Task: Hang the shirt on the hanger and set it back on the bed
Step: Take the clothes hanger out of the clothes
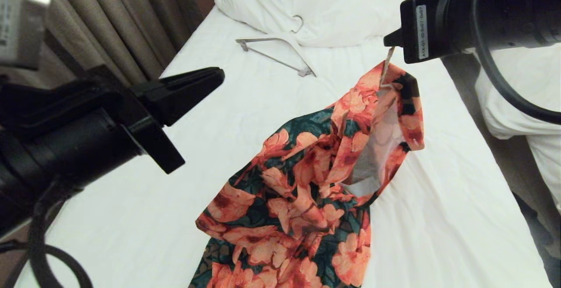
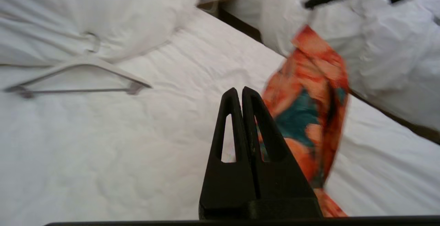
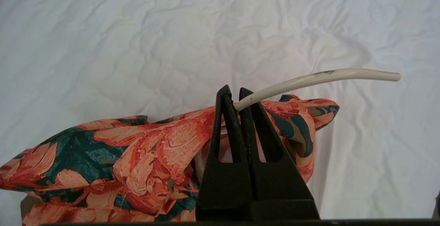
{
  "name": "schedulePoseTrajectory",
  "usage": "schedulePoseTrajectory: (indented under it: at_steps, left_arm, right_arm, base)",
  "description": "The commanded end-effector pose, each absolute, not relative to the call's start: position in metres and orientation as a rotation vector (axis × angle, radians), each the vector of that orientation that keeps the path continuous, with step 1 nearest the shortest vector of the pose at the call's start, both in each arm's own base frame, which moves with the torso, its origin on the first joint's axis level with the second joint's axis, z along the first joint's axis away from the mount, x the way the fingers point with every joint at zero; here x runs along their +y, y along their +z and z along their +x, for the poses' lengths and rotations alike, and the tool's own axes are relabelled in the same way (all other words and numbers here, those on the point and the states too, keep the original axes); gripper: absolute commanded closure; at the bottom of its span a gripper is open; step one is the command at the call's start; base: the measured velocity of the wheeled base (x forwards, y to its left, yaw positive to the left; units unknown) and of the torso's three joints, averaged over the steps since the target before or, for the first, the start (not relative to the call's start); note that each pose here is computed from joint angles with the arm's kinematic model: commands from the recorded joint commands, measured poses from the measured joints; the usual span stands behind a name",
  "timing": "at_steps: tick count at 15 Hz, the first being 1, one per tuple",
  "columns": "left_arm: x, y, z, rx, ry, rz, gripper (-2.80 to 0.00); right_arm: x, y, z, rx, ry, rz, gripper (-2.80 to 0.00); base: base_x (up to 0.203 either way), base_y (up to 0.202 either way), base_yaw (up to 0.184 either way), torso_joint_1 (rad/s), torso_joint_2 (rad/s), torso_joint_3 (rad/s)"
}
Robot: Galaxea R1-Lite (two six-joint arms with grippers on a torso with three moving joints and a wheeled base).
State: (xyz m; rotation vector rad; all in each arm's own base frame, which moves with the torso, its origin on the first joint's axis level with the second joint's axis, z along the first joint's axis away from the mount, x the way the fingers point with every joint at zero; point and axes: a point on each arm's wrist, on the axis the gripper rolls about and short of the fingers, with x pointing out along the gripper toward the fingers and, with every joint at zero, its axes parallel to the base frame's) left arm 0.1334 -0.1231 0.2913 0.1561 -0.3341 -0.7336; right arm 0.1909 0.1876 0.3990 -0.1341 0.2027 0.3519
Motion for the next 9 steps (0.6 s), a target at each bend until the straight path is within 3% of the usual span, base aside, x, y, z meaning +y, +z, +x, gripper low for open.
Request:
schedulePoseTrajectory:
  at_steps: [1,4,9]
  left_arm:
    - [-0.097,0.301,0.118,-0.388,-0.66,0.123,0.0]
    - [-0.064,0.29,0.107,-0.306,-0.524,0.063,0.0]
    - [-0.021,0.259,0.051,-0.219,-0.403,-0.107,0.0]
  right_arm:
    - [0.181,0.404,0.185,0.19,0.352,-0.134,0.0]
    - [0.17,0.411,0.172,0.166,0.358,-0.121,0.0]
    - [0.151,0.424,0.159,0.119,0.345,-0.113,0.0]
  base:
    - [0.0,0.0,0.0,0.0,0.0,0.0]
    - [0.0,0.0,0.0,0.022,-0.11,-0.068]
    - [0.0,0.0,0.0,0.128,-0.45,-0.319]
